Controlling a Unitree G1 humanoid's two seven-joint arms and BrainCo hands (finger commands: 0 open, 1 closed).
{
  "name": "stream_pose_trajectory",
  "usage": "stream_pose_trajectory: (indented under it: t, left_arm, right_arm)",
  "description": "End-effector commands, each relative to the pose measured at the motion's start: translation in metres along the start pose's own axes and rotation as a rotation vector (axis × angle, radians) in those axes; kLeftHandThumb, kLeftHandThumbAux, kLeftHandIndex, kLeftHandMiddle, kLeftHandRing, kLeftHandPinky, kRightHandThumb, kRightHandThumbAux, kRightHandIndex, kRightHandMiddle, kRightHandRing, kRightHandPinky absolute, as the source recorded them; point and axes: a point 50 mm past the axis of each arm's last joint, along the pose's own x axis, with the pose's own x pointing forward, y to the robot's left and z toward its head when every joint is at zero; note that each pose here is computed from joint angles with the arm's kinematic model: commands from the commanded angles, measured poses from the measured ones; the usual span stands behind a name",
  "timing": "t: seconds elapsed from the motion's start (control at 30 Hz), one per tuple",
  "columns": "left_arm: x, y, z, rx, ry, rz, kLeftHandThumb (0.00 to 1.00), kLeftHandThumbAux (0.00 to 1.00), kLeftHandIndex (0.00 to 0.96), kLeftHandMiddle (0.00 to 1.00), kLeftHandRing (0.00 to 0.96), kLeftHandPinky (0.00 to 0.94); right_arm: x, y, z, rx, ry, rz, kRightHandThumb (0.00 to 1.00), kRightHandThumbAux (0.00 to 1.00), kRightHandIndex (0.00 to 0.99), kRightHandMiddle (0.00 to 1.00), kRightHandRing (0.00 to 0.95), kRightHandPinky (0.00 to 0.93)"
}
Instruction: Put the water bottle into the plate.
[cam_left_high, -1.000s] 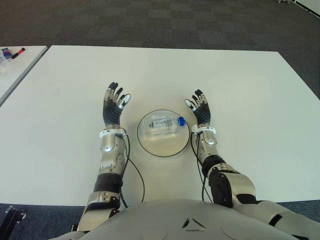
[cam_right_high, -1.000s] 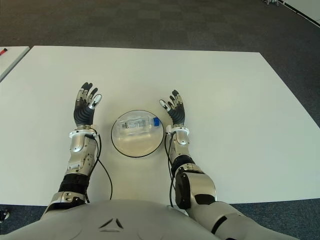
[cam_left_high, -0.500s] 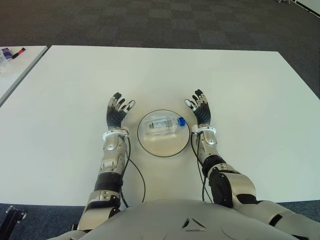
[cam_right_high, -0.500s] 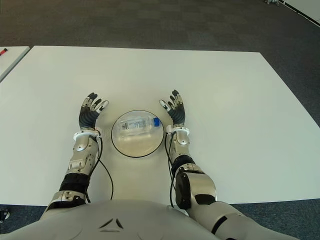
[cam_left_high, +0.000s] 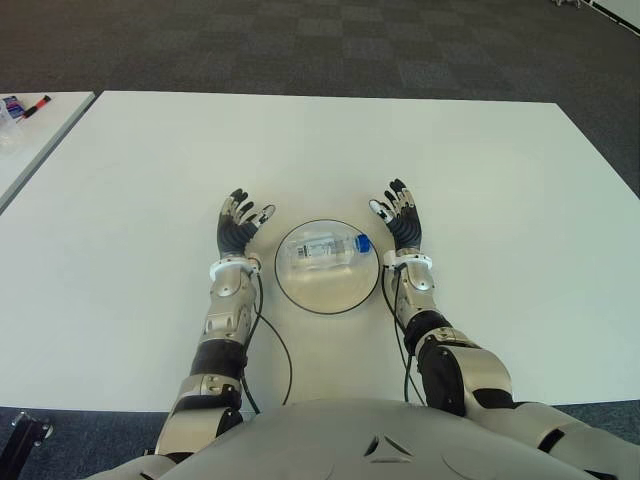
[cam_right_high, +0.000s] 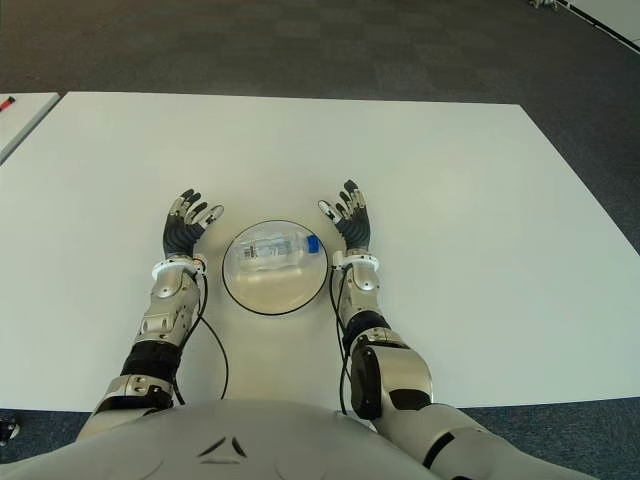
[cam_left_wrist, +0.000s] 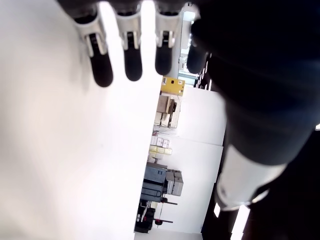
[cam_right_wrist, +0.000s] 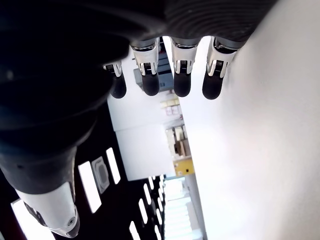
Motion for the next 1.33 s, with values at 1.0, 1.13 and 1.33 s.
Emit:
stream_pose_trajectory:
  t: [1.0, 1.13, 1.33]
  left_arm:
    - [-0.012, -0.002, -0.023, 0.207, 0.100, 0.037, 0.000, 0.880, 0.156, 0.200, 0.195, 0.207]
    - [-0.013, -0.002, -0.024, 0.223, 0.091, 0.034, 0.000, 0.890, 0.163, 0.199, 0.189, 0.199]
    - [-0.014, -0.002, -0.025, 0.220, 0.089, 0.033, 0.000, 0.903, 0.166, 0.193, 0.182, 0.192]
  right_arm:
    - [-0.019, -0.009, -0.025, 0.038, 0.118, -0.041, 0.044, 0.772, 0.091, 0.072, 0.059, 0.107]
    - [-0.018, -0.010, -0.025, 0.035, 0.121, -0.048, 0.043, 0.772, 0.093, 0.076, 0.062, 0.110]
    - [-0.017, -0.017, -0.024, 0.021, 0.131, -0.072, 0.038, 0.773, 0.093, 0.081, 0.067, 0.113]
